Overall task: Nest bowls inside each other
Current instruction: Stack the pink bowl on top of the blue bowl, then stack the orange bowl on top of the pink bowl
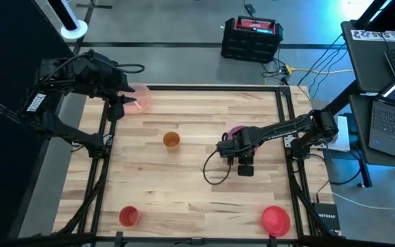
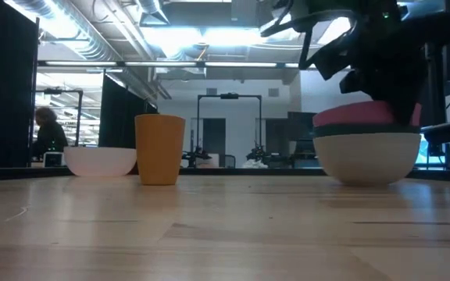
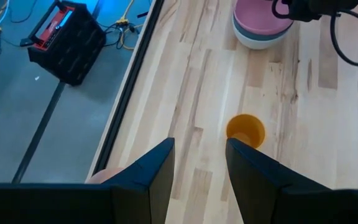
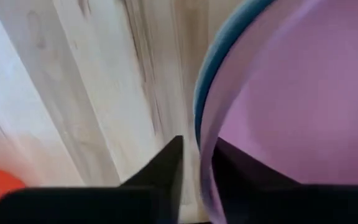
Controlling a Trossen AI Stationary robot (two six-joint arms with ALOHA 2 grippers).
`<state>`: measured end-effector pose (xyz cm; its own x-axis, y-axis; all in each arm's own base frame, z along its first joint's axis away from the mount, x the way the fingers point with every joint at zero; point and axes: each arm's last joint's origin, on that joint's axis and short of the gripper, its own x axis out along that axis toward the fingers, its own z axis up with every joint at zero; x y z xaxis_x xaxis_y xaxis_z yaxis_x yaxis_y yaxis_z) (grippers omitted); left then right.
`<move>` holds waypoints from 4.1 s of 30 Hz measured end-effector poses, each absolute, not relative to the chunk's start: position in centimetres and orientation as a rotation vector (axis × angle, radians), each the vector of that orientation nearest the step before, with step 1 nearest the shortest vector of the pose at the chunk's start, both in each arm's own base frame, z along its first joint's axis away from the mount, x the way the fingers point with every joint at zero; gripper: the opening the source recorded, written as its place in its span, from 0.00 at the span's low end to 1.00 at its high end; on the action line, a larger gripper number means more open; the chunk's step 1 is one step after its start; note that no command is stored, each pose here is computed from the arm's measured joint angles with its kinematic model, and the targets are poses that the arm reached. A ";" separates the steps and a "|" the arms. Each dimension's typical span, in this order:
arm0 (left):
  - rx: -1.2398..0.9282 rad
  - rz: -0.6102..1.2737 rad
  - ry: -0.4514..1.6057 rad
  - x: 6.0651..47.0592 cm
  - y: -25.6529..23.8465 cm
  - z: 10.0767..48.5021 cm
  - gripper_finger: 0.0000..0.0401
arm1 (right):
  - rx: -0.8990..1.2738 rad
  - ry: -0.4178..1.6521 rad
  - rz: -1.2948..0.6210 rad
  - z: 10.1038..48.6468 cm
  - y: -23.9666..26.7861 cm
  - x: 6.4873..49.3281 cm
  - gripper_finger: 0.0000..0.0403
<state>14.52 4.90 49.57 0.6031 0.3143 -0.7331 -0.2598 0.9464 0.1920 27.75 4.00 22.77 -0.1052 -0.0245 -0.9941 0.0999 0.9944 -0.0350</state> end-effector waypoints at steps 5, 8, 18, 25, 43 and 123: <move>0.070 0.332 0.860 14.5 4.9 49.6 0.33 | 0.057 1.670 -0.121 23.3 3.9 27.5 0.37; 0.078 0.328 0.860 14.5 4.9 49.6 0.33 | 0.040 1.585 -0.138 25.3 3.8 27.4 0.43; 0.096 0.321 0.857 14.7 4.9 49.6 0.33 | 0.073 1.329 -0.088 31.3 6.3 25.1 0.45; 0.078 0.328 0.858 14.8 5.0 49.6 0.33 | 0.116 1.336 -0.015 30.8 11.8 22.0 0.45; 0.048 0.340 0.852 15.2 5.1 49.5 0.33 | 0.225 1.417 0.084 26.9 20.7 12.3 0.45; 0.056 0.341 0.835 15.3 5.1 49.6 0.33 | 0.248 1.270 -0.299 28.3 -4.6 22.2 0.00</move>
<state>15.29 5.13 49.63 0.6203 0.3182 -0.7169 -0.2744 0.9443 0.1817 22.18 -4.62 28.30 0.2669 -0.0834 -0.9601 0.3543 0.9350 0.0173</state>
